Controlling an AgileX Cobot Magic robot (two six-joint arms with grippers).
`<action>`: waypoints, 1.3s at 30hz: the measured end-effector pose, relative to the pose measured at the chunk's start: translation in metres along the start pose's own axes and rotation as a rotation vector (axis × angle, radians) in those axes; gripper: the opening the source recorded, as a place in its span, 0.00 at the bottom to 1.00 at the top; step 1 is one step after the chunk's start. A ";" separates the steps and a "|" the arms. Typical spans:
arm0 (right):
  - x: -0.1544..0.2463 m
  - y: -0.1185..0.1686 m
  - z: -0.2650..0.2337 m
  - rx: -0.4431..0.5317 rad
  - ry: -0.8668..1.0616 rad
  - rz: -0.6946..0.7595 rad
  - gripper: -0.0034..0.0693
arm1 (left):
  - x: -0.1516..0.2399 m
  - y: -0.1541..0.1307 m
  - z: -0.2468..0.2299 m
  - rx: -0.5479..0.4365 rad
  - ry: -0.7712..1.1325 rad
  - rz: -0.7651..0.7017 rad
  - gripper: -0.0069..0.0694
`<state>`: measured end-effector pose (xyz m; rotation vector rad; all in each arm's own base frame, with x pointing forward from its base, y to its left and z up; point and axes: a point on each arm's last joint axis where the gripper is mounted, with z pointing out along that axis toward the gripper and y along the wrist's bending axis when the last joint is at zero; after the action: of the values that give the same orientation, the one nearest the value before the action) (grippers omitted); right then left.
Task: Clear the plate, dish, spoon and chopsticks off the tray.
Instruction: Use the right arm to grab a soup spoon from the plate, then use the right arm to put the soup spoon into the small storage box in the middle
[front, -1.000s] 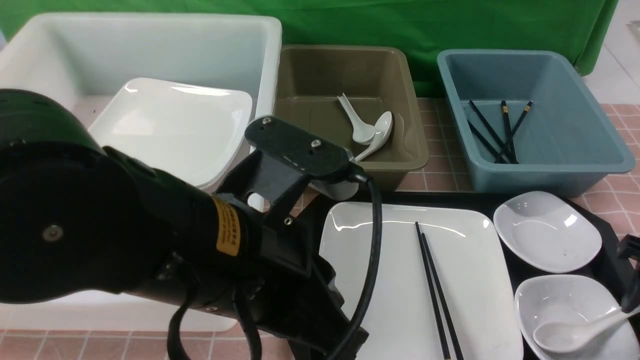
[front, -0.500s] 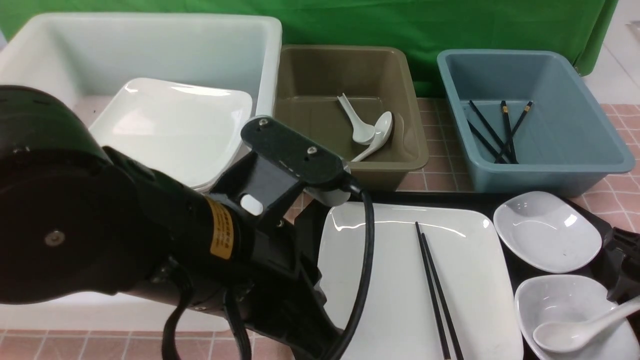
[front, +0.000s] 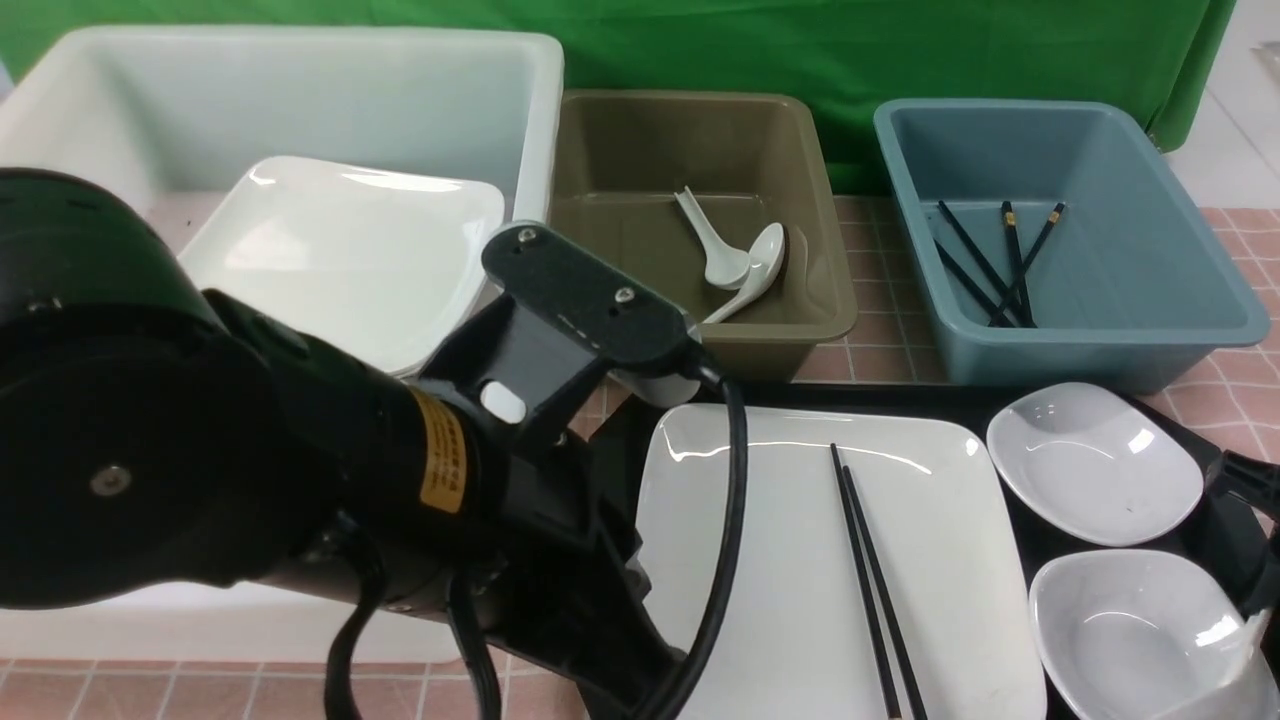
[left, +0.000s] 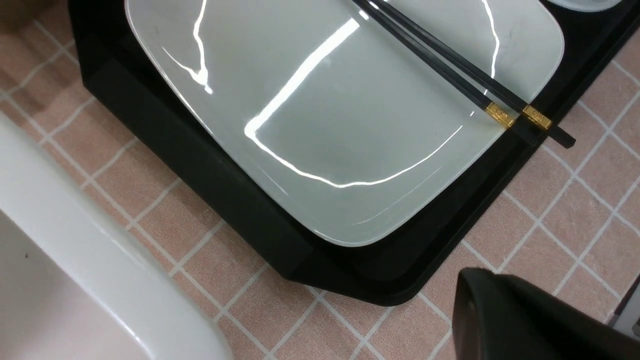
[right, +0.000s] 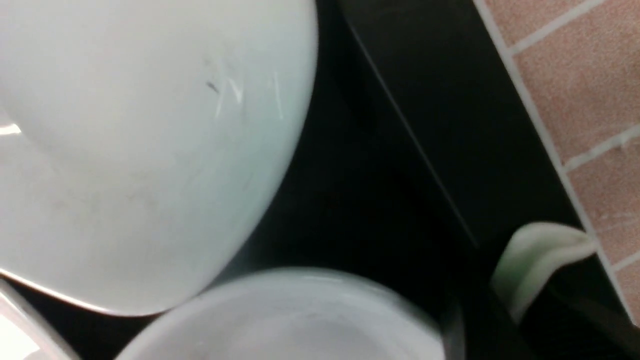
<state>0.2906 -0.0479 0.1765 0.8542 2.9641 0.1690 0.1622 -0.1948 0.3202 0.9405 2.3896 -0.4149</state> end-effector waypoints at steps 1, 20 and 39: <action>0.000 0.000 0.000 -0.005 0.001 0.004 0.25 | 0.000 0.000 0.000 0.000 -0.004 0.000 0.09; 0.006 0.021 -0.060 -0.250 -0.184 -0.075 0.19 | -0.012 0.000 -0.001 0.002 -0.131 -0.018 0.09; -0.014 0.208 -0.154 -0.801 -0.586 -0.495 0.19 | -0.053 0.109 -0.043 -0.286 -0.537 -0.291 0.09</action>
<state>0.3995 0.1058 0.3548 0.0370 2.1488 0.8272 0.2548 -0.1260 0.3764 0.2995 2.0128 -0.3626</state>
